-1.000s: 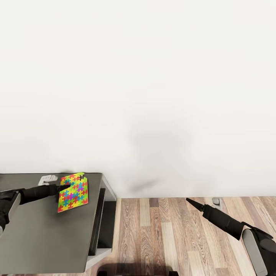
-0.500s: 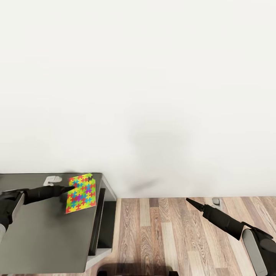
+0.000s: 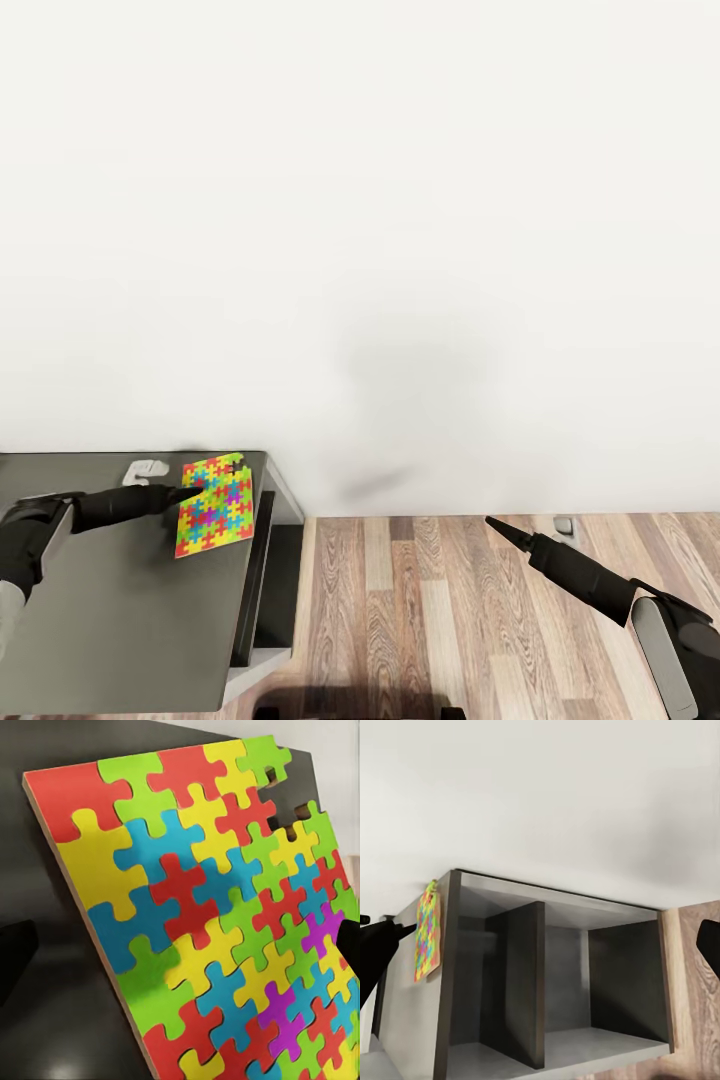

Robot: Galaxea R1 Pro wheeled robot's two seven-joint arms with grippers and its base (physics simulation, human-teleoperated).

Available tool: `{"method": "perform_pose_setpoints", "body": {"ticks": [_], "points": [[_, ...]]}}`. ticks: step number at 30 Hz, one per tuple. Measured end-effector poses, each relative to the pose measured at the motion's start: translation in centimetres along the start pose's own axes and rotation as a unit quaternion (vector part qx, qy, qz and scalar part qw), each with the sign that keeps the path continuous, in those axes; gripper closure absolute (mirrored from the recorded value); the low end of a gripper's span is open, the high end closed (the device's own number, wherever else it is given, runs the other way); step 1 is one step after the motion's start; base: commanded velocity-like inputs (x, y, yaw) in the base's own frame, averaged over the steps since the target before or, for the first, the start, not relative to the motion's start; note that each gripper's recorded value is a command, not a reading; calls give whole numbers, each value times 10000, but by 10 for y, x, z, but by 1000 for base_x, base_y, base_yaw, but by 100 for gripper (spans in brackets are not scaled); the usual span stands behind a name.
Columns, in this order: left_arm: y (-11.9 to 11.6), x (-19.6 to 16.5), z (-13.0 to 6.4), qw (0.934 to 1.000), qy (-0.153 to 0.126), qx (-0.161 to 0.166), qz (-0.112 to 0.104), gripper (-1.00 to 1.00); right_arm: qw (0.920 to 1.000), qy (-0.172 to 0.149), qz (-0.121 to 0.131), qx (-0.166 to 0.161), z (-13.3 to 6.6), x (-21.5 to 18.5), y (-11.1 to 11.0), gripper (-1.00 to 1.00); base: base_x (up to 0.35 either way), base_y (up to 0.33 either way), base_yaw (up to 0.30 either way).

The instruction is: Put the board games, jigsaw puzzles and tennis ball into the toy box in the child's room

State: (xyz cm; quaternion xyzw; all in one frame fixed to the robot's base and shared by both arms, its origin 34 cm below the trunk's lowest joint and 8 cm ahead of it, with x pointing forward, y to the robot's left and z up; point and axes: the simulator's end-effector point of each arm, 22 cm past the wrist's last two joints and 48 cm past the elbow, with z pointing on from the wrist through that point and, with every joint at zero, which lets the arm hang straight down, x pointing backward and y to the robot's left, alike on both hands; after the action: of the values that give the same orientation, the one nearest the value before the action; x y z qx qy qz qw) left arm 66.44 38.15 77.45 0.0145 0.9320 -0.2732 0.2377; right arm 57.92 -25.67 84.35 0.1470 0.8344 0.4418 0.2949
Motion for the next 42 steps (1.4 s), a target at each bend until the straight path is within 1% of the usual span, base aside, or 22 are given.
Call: {"method": "perform_pose_setpoints", "body": {"ticks": [8,15,31,42], "points": [[-9,7,8,9998,161,74,114,-100,10000,-3,-3,-2,0,0,0,-100,0,0,0],[-15,9,11,9995,215,144,180,-100,10000,-6,-4,-5,0,0,0,-100,0,0,0],[-27,12,16,9990,238,341,157,-100,10000,2,10,-3,0,1,0,-100,0,0,0],[-34,11,20,9987,231,415,189,-100,10000,0,0,-12,0,0,1,-100,0,0,0]]}}
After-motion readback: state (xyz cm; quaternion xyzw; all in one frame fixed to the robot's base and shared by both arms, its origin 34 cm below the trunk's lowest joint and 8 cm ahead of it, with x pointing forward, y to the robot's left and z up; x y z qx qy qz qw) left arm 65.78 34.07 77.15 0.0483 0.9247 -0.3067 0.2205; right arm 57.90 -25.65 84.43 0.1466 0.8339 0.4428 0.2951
